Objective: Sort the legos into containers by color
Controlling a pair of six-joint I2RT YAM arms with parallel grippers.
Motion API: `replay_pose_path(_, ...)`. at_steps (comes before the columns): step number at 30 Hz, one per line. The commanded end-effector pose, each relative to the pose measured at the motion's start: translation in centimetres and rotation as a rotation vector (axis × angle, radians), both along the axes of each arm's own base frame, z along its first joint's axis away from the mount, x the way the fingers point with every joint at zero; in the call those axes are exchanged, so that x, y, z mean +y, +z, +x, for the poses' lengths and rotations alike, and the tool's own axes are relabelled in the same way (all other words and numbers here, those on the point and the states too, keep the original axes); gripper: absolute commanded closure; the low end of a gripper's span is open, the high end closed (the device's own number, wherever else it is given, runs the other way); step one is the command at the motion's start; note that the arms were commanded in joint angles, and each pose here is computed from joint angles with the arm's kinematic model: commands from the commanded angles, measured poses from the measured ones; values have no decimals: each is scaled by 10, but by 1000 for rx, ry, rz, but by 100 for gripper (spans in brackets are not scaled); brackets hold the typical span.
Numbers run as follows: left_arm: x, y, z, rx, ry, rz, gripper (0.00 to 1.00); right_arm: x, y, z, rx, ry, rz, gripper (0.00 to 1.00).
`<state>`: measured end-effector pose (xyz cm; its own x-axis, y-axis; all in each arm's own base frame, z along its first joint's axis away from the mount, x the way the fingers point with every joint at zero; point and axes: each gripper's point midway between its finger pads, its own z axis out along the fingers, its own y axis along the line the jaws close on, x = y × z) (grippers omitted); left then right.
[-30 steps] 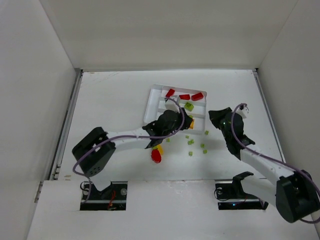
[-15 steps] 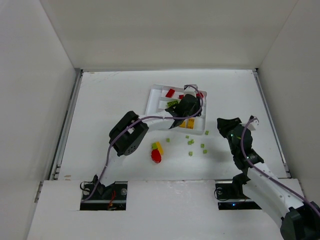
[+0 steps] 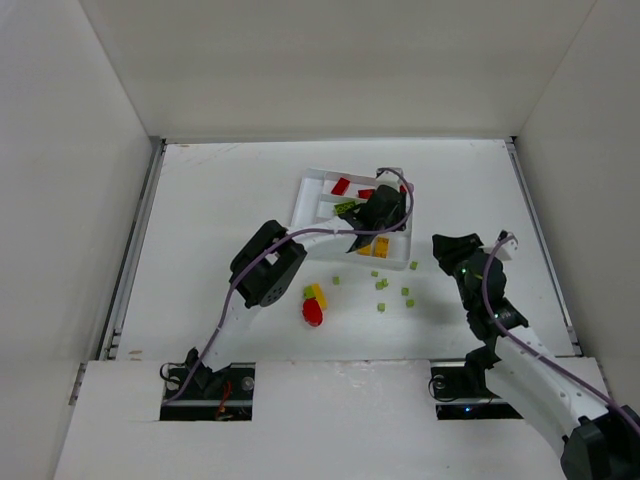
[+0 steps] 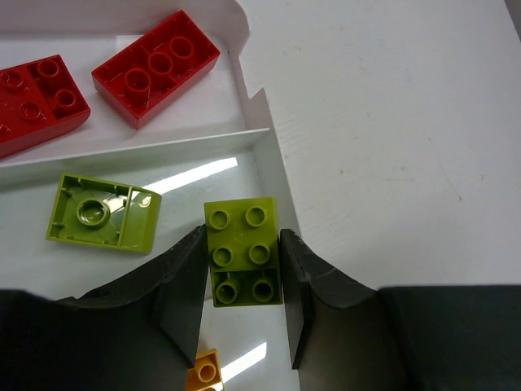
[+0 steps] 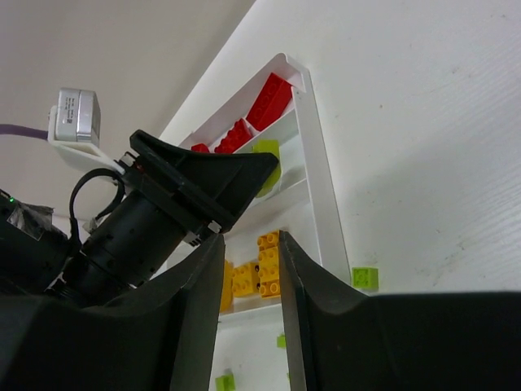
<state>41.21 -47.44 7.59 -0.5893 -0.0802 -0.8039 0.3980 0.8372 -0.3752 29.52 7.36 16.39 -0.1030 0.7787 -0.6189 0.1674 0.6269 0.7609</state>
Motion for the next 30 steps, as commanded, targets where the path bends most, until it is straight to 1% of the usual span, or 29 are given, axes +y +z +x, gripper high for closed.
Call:
replay_pose_path(1,-5,27,8,-49,-8,-33,68,1,2,1,-17,7,-3,61)
replay_pose_path(2,-6,27,8,-50,-10,-33,65,1,2,2,-17,6,-5,60)
replay_pose_path(5,-5,34,8,-62,-12,-36,49,2,1,3,-14,7,-13,58)
replay_pose_path(6,-5,36,9,-68,-12,-38,47,2,1,4,-14,7,-13,58)
replay_pose_path(11,2,58,14,-94,0,-59,45,8,1,5,-18,29,-12,58)
replay_pose_path(13,12,69,14,-100,12,-70,47,15,6,5,-32,55,-19,61)
replay_pose_path(15,26,81,9,-103,27,-84,50,26,10,5,-45,101,-35,65)
replay_pose_path(19,74,96,-12,-88,70,-108,52,64,10,5,-31,223,-70,73)
replay_pose_path(23,138,93,-47,-68,147,-98,52,99,4,3,4,321,-115,75)
replay_pose_path(27,198,76,-96,-61,214,-58,51,117,0,2,17,362,-133,71)
replay_pose_path(30,234,65,-131,-55,264,-34,50,134,-5,1,39,421,-157,64)
